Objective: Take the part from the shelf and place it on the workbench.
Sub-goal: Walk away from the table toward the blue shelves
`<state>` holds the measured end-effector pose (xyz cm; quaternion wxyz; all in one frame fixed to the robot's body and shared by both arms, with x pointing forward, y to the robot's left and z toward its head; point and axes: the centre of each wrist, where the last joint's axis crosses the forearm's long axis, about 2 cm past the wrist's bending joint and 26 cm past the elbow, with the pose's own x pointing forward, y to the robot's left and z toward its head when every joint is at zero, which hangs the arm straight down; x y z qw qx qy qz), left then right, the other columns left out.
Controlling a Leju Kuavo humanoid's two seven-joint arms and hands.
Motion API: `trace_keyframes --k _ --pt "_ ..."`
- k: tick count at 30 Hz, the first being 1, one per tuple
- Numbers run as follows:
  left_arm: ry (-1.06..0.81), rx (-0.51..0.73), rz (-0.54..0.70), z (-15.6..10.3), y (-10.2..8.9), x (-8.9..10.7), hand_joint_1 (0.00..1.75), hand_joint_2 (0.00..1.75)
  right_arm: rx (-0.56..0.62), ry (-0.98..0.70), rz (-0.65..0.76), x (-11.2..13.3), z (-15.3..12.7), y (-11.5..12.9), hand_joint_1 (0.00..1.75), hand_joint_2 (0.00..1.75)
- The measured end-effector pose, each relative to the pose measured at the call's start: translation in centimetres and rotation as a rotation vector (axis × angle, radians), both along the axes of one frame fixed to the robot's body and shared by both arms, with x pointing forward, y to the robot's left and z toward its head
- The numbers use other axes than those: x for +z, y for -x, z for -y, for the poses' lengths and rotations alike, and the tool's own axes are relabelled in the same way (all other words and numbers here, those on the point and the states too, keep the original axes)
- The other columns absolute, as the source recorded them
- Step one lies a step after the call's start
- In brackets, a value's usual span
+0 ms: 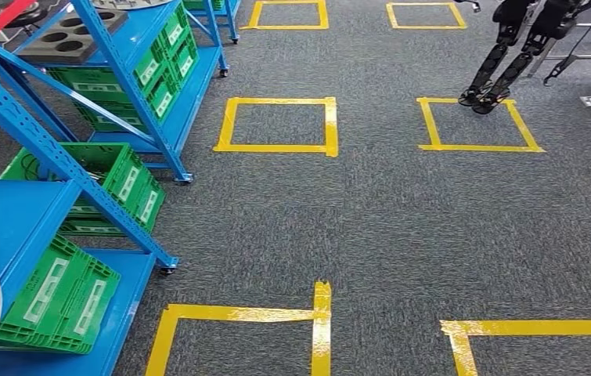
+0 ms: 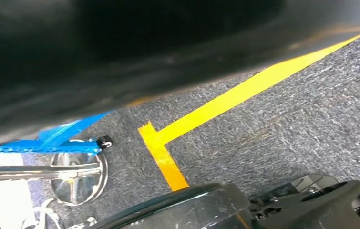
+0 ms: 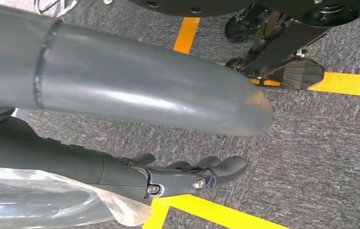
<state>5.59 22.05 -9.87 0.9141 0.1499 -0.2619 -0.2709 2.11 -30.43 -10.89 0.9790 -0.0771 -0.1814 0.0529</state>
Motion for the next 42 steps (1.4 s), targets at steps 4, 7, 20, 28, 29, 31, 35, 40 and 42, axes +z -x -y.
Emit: trace_keyframes --k 4,7,20,28,29,31,35,40,42 --pt "0.0 -0.001 0.003 0.09 -0.15 0.03 0.0 0.0 0.01 0.008 0.005 -0.03 -0.03 -0.13 0.0 0.0" --pt "-0.002 -0.003 -0.001 0.12 -0.11 0.03 0.0 0.0 0.02 0.015 0.004 -0.06 0.0 -0.07 0.0 0.0" --pt "-0.011 -0.007 -0.005 -0.03 -0.34 0.03 0.0 0.0 0.036 0.018 -0.005 -0.16 -0.4 0.26 0.0 0.0" --pt "-0.015 -0.006 -0.007 -0.1 -0.26 0.0 0.0 0.0 0.035 0.016 -0.002 -0.16 -0.46 0.01 0.0 0.0" --pt "-0.016 -0.005 -0.006 -0.12 -0.32 0.0 0.0 0.0 0.035 0.015 -0.002 -0.16 -0.5 -0.02 0.0 0.0" --pt "-0.017 -0.004 -0.009 -0.12 -0.18 -0.02 0.0 0.0 0.036 0.015 0.002 -0.15 -0.55 -0.22 0.0 0.0" --pt "-0.02 -0.002 -0.008 -0.09 -0.21 -0.02 0.0 0.0 0.037 0.015 0.005 -0.15 -0.62 -0.35 0.0 0.0" --pt "-0.018 0.007 -0.015 0.06 -0.06 -0.05 0.0 0.0 0.038 0.018 -0.005 -0.21 -0.43 0.04 0.0 0.0" --pt "-0.02 0.012 -0.015 0.07 -0.02 -0.06 0.0 0.0 0.039 0.016 -0.006 -0.22 -0.43 0.03 0.0 0.0"
